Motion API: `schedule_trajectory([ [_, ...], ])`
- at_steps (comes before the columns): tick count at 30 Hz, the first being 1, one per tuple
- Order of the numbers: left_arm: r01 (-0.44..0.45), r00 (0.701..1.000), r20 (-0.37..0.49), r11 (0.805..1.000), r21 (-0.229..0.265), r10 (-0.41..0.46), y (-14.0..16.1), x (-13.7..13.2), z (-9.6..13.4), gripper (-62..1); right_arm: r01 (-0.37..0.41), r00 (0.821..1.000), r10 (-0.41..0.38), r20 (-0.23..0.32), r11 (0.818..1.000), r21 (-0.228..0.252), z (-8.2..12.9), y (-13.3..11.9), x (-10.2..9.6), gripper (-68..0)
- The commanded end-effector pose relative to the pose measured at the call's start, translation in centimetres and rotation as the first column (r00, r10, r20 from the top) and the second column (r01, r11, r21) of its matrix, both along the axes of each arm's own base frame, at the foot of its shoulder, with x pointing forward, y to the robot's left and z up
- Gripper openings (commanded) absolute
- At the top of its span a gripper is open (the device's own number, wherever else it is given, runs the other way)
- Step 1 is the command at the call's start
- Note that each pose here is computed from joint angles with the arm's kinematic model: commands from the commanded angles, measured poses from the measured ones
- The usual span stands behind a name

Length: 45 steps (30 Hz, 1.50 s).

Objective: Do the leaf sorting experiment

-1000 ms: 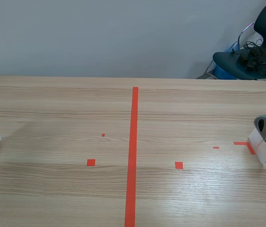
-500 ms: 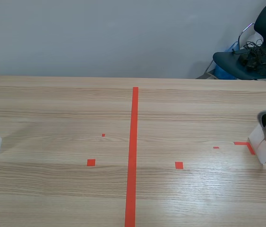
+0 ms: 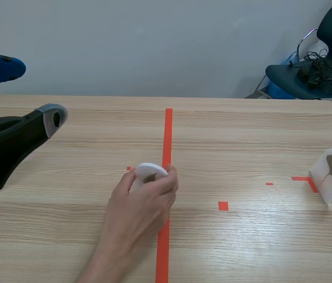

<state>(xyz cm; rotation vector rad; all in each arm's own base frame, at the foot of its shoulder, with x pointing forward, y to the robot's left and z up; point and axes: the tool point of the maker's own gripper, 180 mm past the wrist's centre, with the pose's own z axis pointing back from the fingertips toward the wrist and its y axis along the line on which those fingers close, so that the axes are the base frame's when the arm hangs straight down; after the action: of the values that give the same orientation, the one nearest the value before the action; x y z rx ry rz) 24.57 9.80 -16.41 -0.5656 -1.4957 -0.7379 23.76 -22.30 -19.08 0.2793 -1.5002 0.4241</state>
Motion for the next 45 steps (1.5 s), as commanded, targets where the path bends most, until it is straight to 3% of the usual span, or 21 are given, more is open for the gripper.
schedule_trajectory([
  [1,-0.011,1.0,-0.007,0.999,-0.032,0.011,0.0,-0.2,-0.1,1.4,-0.011,0.999,0.011,0.037,1.0,0.009,1.1,0.2,0.4,0.4],
  [4,-0.017,1.0,-0.017,0.998,-0.065,0.016,-0.5,-0.8,-0.1,1.4,-0.006,0.999,0.005,0.041,1.0,0.027,1.3,0.1,0.4,0.4],
  [10,-0.025,0.999,-0.049,0.996,-0.083,0.021,-0.8,-0.9,-1.0,1.4,-0.006,0.999,0.005,0.041,1.0,0.029,1.3,0.1,0.4,0.4],
  [18,0.014,0.998,-0.063,1.0,-0.021,-0.015,-2.0,-1.4,-2.4,1.4,-0.006,0.999,0.005,0.041,1.0,0.028,1.3,0.1,0.4,0.4],
  [21,0.028,0.997,-0.071,0.998,0.062,-0.024,-2.5,-1.3,-4.2,1.4,-0.006,0.999,0.005,0.041,1.0,0.028,1.3,0.1,0.4,0.4],
  [24,-0.012,0.995,-0.095,0.995,0.1,0.022,-1.9,0.1,-6.4,1.4,-0.006,0.999,0.005,0.041,1.0,0.028,1.3,0.1,0.4,0.4],
  [28,-0.034,0.985,-0.166,0.994,0.106,0.052,-1.2,1.7,-10.3,1.4,-0.006,0.999,0.005,0.041,1.0,0.028,1.3,0.1,0.4,0.4],
  [34,-0.014,0.982,-0.185,0.995,0.103,0.033,-1.9,4.1,-14.3,1.4,-0.006,0.999,0.005,0.041,1.0,0.029,1.3,0.1,0.4,0.4],
  [36,-0.019,0.983,-0.182,0.996,0.09,0.036,-2.7,5.1,-15.0,1.4,-0.006,0.999,0.005,0.041,1.0,0.029,1.3,0.1,0.4,0.4],
  [40,-0.011,0.986,-0.164,0.994,0.109,0.029,-5.2,7.1,-16.3,1.4,0.0,0.999,-0.001,0.041,0.999,0.033,1.3,0.1,0.4,0.4],
  [45,0.059,0.984,-0.174,0.99,0.131,-0.035,-9.1,7.7,-18.0,1.4,0.011,0.999,-0.012,0.037,0.999,0.043,1.1,0.0,0.2,0.4],
])
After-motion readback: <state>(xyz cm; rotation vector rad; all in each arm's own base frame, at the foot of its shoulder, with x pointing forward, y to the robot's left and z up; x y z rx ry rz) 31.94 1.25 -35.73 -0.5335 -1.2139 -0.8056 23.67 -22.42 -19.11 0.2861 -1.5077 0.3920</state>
